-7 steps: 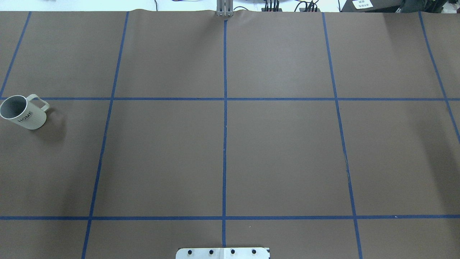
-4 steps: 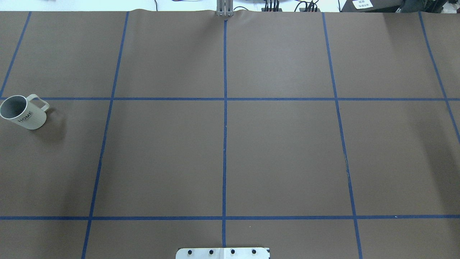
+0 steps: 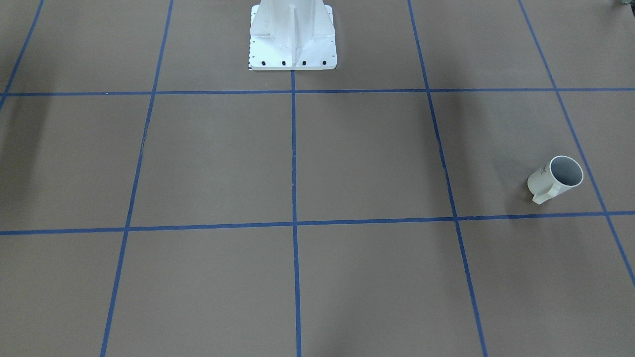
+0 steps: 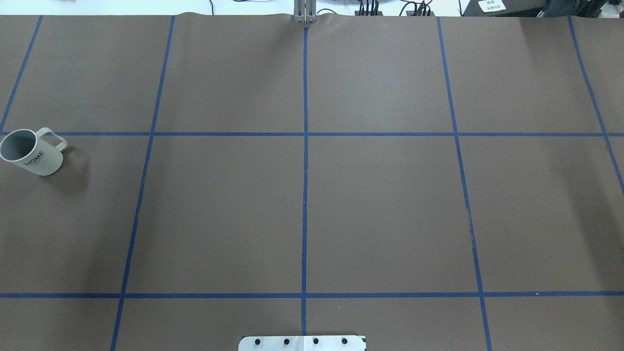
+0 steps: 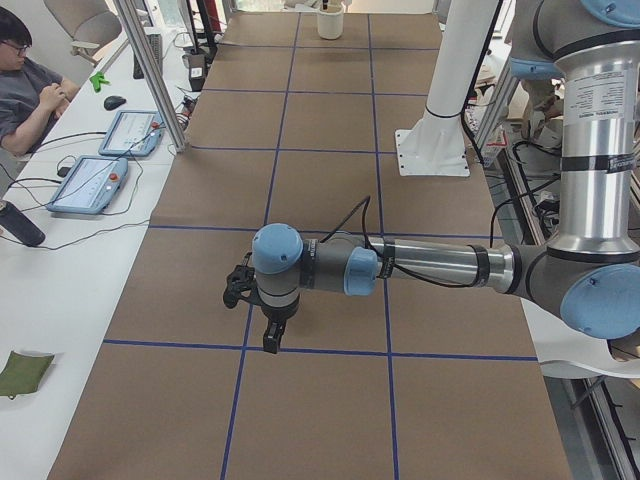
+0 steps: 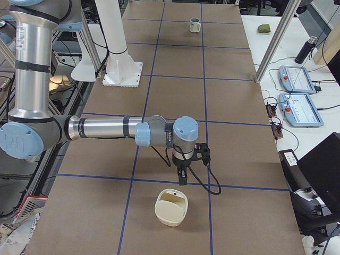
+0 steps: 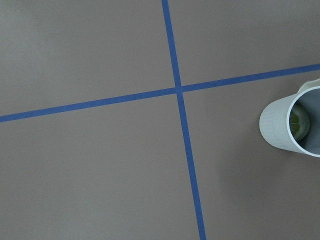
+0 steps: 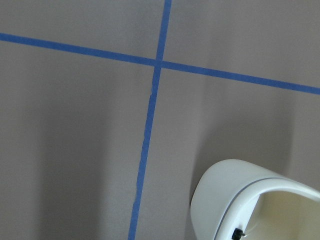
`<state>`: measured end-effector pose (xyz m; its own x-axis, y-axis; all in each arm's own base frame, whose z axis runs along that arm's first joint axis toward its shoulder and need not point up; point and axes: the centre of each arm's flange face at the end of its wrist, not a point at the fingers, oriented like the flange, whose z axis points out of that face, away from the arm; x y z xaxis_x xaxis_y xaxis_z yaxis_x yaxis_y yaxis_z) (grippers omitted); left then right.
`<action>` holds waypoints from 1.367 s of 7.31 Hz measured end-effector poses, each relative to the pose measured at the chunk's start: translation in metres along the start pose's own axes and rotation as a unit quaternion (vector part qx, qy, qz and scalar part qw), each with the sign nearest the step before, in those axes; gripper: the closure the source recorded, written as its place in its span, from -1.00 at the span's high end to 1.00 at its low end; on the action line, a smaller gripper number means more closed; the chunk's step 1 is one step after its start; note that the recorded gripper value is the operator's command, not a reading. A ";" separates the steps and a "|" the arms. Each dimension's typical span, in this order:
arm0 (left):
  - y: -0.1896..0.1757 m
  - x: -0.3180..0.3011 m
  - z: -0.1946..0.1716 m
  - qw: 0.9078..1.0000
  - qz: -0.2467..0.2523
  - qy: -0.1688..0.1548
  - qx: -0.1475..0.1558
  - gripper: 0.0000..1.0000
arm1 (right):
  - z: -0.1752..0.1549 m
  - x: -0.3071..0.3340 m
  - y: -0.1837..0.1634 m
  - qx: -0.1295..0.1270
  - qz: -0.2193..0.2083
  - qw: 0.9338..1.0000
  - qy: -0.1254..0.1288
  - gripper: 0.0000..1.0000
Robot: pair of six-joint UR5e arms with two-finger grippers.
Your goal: Left arm hands cup to right arm to dump lemon
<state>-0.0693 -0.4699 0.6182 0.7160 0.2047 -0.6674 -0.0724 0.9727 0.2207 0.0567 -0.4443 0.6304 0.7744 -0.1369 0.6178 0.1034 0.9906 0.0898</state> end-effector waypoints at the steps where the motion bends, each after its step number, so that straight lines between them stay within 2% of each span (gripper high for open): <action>1: -0.004 0.002 -0.002 1.000 0.016 0.000 0.015 1.00 | -0.006 -0.004 -0.005 0.008 -0.005 1.000 0.001 1.00; 5: -0.013 0.007 -0.007 0.998 0.047 0.003 0.051 1.00 | -0.022 -0.018 -0.025 0.030 -0.026 0.999 0.001 1.00; 8: -0.044 0.011 -0.009 0.996 0.021 0.007 0.088 1.00 | -0.037 -0.046 -0.052 0.048 -0.051 0.997 -0.035 1.00; 9: -0.051 0.017 -0.005 0.995 0.026 0.010 0.093 1.00 | -0.041 -0.055 -0.058 0.058 -0.064 0.995 -0.045 1.00; 10: -0.057 0.029 0.008 0.995 0.038 0.015 0.086 1.00 | -0.044 -0.065 -0.063 0.073 -0.084 0.992 -0.053 1.00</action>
<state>-0.0386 -0.5200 0.5918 0.6910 0.2828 -0.6652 -0.0041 0.9218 0.3877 0.0275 -0.4980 0.5504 0.6833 -0.3070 0.6625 0.1271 0.9435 0.3061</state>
